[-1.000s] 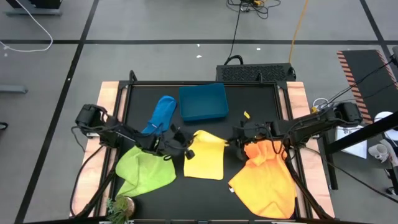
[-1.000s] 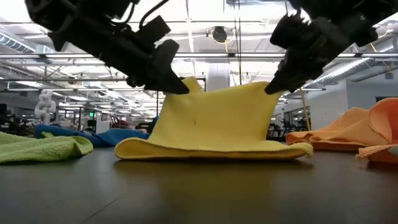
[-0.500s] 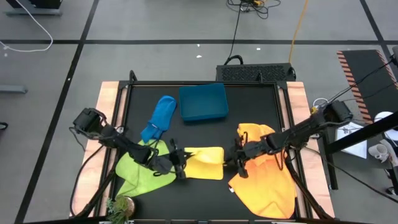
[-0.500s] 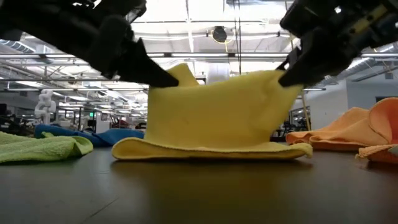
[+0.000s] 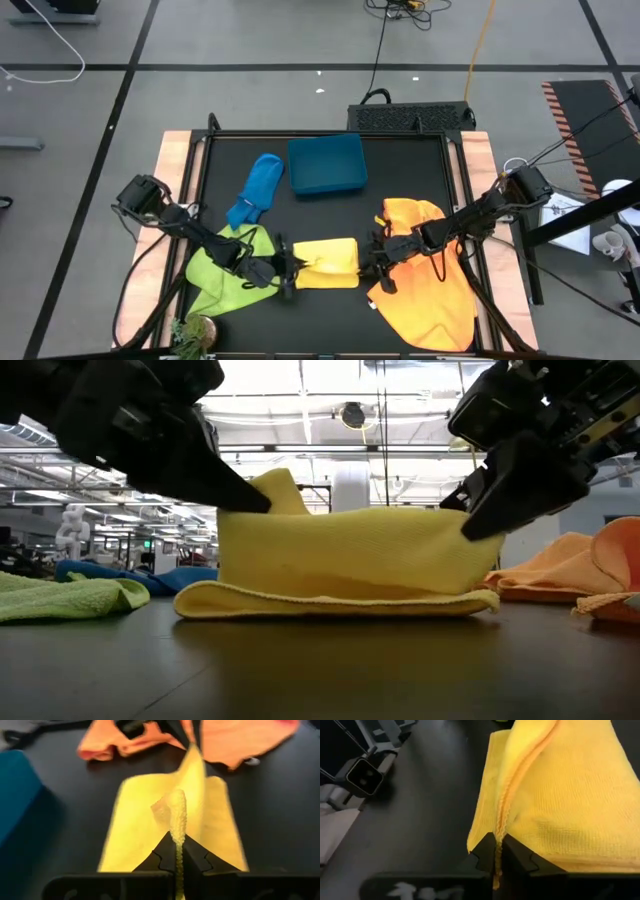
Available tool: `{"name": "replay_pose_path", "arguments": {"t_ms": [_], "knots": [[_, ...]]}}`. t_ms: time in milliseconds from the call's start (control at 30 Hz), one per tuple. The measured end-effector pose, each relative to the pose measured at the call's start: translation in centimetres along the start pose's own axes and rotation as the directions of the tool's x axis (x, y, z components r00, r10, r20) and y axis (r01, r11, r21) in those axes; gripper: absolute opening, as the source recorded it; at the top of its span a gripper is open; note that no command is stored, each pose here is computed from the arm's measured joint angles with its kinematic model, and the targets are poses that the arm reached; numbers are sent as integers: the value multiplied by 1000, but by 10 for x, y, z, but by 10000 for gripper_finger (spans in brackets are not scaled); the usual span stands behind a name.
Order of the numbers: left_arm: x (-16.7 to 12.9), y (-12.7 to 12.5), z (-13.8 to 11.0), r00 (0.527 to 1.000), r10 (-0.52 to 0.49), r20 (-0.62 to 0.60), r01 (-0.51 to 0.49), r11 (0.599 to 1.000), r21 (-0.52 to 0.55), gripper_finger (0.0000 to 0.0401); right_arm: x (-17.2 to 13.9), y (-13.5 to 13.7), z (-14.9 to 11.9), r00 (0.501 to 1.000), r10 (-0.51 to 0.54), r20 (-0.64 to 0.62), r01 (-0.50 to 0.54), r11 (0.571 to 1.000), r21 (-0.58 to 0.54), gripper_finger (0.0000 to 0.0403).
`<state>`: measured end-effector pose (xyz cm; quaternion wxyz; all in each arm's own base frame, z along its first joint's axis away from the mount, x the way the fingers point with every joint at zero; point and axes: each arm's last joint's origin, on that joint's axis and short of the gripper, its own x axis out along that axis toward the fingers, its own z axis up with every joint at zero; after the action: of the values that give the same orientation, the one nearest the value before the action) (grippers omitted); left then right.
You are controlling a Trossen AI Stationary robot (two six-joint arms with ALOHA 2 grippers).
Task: Fold microfiber towels
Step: Fold the yellow microfiber cloth, then put the folded yellow microfiber cloth into the blue bin
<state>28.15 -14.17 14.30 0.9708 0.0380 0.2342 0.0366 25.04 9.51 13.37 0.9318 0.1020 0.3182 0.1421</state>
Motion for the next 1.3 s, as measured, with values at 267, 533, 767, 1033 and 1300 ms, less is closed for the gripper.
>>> {"name": "replay_pose_path", "arguments": {"t_ms": [267,533,767,1033,1300], "knots": [[0,-3,-1,993,-115,-29,115,993,-8,32,0,5,4,995,94,25,-93,996,-14,86],[0,-2,-3,993,-112,-47,111,994,-19,84,0,4,5,995,97,33,-96,995,-25,145],[0,-7,0,968,-242,-67,230,962,-145,120,-1,-5,8,998,47,50,-46,999,-14,152],[-2,-8,5,952,-301,-59,278,928,-249,129,-2,-22,12,998,-5,66,5,1000,6,153],[15,27,3,978,-164,-132,81,874,-479,129,-7,-50,18,986,-138,90,132,988,74,154]]}}
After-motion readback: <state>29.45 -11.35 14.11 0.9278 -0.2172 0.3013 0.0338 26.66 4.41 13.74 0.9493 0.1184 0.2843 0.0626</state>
